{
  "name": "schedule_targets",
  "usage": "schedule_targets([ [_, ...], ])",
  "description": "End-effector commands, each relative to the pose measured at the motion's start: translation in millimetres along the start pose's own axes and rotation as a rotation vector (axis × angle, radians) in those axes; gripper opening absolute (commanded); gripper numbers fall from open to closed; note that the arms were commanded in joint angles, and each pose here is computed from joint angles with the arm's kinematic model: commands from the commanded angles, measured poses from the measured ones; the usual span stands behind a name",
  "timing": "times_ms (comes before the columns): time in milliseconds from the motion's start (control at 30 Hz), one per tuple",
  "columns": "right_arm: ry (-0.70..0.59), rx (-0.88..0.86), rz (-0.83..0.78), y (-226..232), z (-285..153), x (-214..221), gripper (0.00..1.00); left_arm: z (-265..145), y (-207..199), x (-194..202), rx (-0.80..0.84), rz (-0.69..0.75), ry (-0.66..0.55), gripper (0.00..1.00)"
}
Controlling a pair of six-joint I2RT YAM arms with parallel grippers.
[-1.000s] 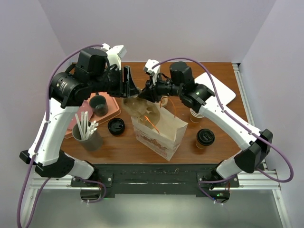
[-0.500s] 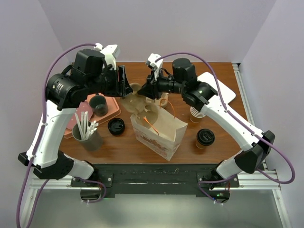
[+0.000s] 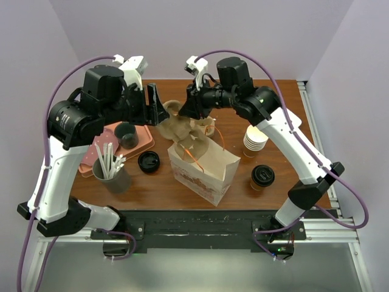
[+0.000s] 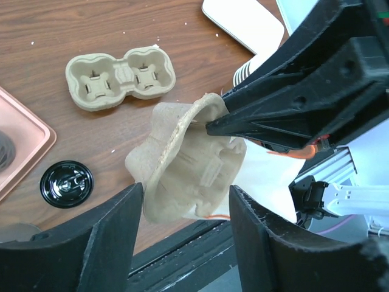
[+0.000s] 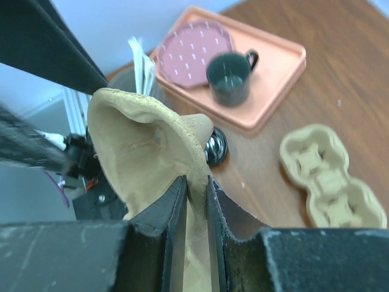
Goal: Pack the takeout coffee
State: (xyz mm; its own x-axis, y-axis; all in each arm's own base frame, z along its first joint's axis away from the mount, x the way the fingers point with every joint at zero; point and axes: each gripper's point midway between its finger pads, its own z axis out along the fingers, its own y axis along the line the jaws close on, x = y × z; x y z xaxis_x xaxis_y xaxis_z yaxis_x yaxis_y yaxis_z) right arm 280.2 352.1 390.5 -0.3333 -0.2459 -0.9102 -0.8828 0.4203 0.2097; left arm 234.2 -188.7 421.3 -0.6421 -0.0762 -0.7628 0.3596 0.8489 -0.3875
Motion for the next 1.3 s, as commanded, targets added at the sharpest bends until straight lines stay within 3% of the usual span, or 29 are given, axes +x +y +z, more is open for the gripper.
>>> schedule_targets([
  [0,0.113,0.072,0.028,-5.5,-23.4,20.3,0.1,-13.1,-12.9,-10.6,0.073,0.028,-0.06,0.68],
  [167,0.106,0.072,0.033,-4.3,-31.5,21.1,0.09,-23.6,-12.6,-15.7,0.076,0.025,-0.116,0.7],
  [400,0.059,0.057,0.02,-4.1,-28.0,4.5,0.03,-3.6,2.1,9.2,0.022,-0.037,-0.045,0.67],
  [600,0.04,0.02,0.023,1.6,-25.2,1.0,0.0,-0.2,2.1,3.2,0.036,0.015,-0.087,0.65],
  [667,0.025,0.007,0.025,4.6,-28.4,-4.7,0.0,-0.8,2.0,-7.2,0.038,0.093,-0.121,0.61],
  [967,0.024,-0.097,0.053,22.6,-35.5,-5.2,0.0,-23.8,-3.2,-66.4,0.041,0.528,-0.421,0.64],
  [1267,0.017,-0.173,0.07,32.3,-32.0,-10.1,0.0,3.5,-7.4,-45.1,0.13,0.86,-0.332,0.68],
])
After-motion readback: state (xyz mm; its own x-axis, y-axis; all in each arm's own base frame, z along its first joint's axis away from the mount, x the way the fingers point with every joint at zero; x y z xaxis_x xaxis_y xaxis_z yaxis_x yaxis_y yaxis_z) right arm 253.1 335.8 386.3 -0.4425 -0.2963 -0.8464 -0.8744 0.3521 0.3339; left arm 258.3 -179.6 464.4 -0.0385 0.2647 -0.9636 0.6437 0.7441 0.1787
